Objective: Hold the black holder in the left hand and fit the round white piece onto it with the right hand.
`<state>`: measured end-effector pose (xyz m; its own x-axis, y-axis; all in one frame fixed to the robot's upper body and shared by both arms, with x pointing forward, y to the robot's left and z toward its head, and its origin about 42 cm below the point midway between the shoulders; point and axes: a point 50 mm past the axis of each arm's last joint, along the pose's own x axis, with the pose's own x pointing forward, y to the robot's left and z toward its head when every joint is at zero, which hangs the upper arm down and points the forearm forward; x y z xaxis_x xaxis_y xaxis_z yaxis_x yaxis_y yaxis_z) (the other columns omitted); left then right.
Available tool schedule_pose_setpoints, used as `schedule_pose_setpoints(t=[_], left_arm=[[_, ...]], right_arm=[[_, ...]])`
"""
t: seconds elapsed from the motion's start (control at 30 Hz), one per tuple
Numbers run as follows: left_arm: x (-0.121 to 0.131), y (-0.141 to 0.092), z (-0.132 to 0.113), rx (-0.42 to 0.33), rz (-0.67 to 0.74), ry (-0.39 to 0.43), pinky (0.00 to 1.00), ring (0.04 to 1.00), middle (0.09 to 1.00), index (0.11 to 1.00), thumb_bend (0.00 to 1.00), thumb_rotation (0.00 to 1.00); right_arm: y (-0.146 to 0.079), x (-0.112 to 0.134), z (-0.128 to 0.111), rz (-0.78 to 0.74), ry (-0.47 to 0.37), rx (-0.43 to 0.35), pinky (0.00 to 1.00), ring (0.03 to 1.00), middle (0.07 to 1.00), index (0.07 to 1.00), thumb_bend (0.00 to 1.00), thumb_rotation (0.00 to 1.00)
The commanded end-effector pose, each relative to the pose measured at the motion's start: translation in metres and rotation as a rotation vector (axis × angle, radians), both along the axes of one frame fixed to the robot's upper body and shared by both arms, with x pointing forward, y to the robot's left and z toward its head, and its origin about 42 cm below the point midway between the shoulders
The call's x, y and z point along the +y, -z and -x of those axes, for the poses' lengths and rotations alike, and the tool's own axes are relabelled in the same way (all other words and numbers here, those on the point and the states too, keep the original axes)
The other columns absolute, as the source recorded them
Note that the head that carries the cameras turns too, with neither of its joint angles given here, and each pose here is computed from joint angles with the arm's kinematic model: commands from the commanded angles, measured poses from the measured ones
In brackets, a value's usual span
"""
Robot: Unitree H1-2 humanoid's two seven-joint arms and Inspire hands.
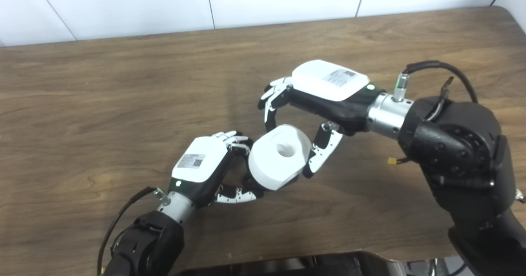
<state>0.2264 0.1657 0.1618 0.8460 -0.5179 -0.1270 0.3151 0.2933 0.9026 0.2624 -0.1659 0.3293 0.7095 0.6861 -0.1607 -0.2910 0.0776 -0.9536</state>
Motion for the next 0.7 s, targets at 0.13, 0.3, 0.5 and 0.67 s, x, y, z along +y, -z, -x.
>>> schedule_pose_setpoints(t=[0.13, 0.3, 0.5, 0.67], left_arm=[[-0.003, 0.012, 0.007, 0.093, -0.031, 0.026, 0.87, 0.890, 0.820, 0.488, 0.51, 0.06], [-0.002, 0.012, 0.008, 0.095, -0.029, 0.025, 0.87, 0.892, 0.822, 0.488, 0.51, 0.06], [-0.003, 0.010, 0.008, 0.094, -0.033, 0.026, 0.87, 0.891, 0.824, 0.488, 0.51, 0.06], [-0.004, 0.010, 0.009, 0.096, -0.029, 0.030, 0.87, 0.891, 0.823, 0.488, 0.51, 0.06]], right_arm=[[-0.004, 0.004, -0.004, 0.001, -0.022, -0.087, 0.80, 0.878, 0.795, 0.481, 0.53, 0.14], [-0.001, 0.006, -0.006, 0.009, -0.027, -0.100, 0.80, 0.881, 0.786, 0.481, 0.53, 0.14], [0.002, 0.008, -0.005, 0.024, -0.032, -0.106, 0.82, 0.885, 0.789, 0.481, 0.53, 0.14], [0.004, 0.010, -0.003, 0.039, -0.048, -0.109, 0.83, 0.878, 0.793, 0.481, 0.53, 0.14]])
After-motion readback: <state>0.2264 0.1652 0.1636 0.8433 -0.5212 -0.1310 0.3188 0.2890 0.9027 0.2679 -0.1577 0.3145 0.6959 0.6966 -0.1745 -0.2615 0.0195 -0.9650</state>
